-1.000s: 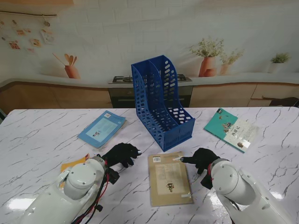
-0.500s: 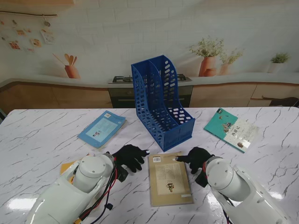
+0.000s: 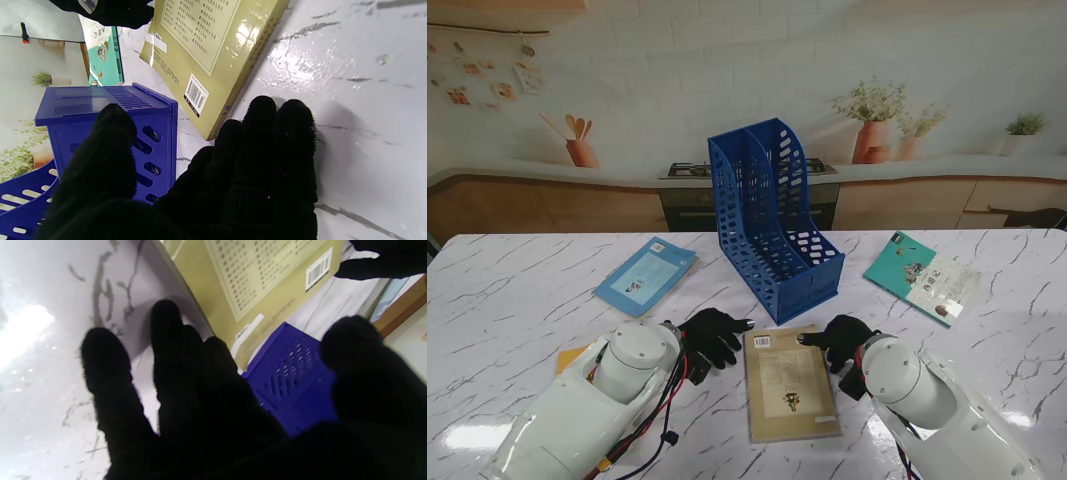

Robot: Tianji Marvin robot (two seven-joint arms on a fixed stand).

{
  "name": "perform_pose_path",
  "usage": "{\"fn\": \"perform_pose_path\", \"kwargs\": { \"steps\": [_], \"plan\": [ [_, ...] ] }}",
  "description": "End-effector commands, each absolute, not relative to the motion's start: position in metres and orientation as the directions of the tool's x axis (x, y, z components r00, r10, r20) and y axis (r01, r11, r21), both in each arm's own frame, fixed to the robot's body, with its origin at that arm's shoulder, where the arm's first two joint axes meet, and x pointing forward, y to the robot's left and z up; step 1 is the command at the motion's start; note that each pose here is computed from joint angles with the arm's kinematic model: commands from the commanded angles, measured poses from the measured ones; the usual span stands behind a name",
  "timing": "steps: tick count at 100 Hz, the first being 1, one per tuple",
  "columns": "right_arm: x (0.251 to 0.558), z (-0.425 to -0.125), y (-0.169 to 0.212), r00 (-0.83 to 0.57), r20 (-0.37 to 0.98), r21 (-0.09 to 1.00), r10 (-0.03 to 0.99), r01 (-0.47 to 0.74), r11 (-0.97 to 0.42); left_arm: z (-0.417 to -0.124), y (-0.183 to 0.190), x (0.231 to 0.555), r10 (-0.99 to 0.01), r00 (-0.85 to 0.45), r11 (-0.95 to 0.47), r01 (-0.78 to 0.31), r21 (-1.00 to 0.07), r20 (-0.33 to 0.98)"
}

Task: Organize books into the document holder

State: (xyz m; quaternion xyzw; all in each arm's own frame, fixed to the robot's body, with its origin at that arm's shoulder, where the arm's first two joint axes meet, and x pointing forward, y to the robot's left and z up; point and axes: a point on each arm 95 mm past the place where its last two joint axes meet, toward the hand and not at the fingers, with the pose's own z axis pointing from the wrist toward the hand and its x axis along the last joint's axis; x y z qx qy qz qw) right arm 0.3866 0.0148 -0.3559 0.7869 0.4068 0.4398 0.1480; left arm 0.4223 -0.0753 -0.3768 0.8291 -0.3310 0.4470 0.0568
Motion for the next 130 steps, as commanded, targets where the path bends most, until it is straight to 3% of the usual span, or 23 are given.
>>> {"fn": "perform_pose_path", "kwargs": {
  "steps": [1, 27, 116, 130],
  "plan": [
    [0.374, -0.377, 0.019, 0.315, 0.557, 0.552, 0.769, 0.552, -0.625, -0.407, -0.075, 0.407, -0.512, 0.442, -0.781, -0.596, -0.185, 0.736],
    [0.372, -0.379, 0.022, 0.316, 0.566, 0.538, 0.762, 0.559, -0.631, -0.413, -0.074, 0.406, -0.482, 0.492, -0.795, -0.594, -0.126, 0.725],
    [0.37, -0.383, 0.039, 0.299, 0.595, 0.505, 0.746, 0.583, -0.636, -0.413, -0.084, 0.407, -0.18, 0.562, -0.844, -0.51, 0.168, 0.807],
    [0.371, -0.383, 0.038, 0.303, 0.595, 0.504, 0.744, 0.58, -0.64, -0.413, -0.084, 0.407, -0.17, 0.563, -0.838, -0.514, 0.182, 0.809]
  ]
}}
